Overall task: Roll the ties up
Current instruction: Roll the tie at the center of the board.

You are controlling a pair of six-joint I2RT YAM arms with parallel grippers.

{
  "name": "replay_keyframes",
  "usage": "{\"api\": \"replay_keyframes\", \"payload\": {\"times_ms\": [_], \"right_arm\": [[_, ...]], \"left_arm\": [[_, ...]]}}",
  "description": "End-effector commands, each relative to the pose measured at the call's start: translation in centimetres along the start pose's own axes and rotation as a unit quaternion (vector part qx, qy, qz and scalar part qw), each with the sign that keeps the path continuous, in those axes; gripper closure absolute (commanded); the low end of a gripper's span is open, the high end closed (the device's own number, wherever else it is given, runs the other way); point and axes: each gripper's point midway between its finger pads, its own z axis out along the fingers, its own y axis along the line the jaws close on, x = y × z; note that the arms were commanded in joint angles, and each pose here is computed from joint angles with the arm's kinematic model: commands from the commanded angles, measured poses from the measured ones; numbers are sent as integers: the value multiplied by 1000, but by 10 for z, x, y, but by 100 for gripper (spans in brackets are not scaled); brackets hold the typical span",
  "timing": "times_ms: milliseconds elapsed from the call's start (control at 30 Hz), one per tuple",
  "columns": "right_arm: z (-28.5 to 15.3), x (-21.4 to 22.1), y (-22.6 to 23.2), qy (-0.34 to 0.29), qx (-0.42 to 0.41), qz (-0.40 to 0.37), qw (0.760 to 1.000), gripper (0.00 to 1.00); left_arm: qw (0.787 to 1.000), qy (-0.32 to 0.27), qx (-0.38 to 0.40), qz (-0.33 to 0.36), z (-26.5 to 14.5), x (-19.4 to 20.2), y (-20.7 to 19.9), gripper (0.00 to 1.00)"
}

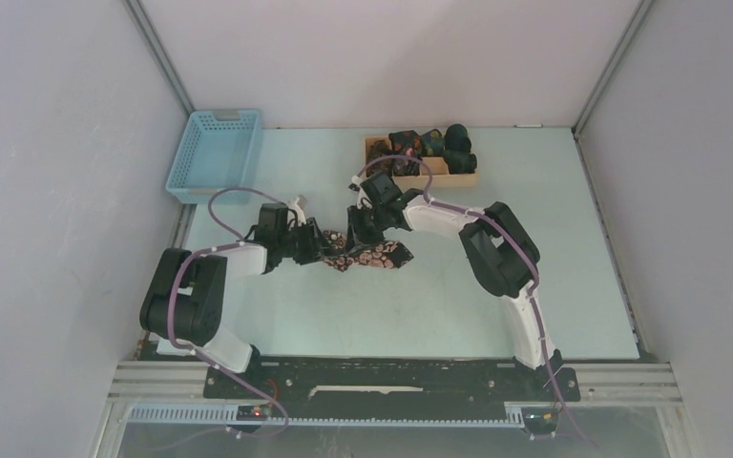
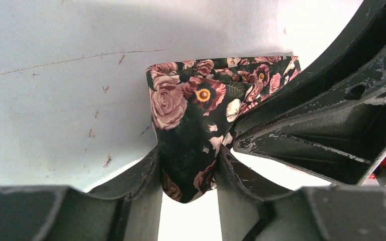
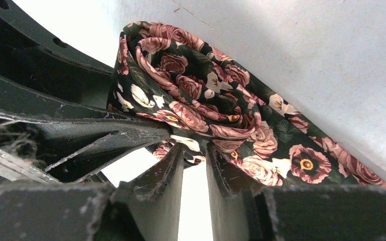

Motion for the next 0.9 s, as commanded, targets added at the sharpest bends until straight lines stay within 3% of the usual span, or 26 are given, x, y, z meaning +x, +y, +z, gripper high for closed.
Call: {"api": "replay_keyframes", "payload": {"times_ms": [0, 267, 500, 667, 867], "right_arm": [[-26, -26, 18, -37, -15, -16, 999, 73], [-56, -31, 4, -60, -5, -7, 998, 74], [-79, -28, -53, -93, 70, 43, 992, 73], [-76, -12, -91, -91, 125, 84, 984, 74], [-63, 8, -104, -64, 137, 100, 983, 75]], "left_arm": [[1000, -16, 18, 8, -4, -8, -8, 61], [1000, -20, 10, 12, -7, -12, -11, 66], [998, -19, -50, 45, -18, -18, -12, 67], [993, -15, -93, 74, -23, -22, -15, 69], [983, -14, -147, 109, -30, -27, -18, 70]]}}
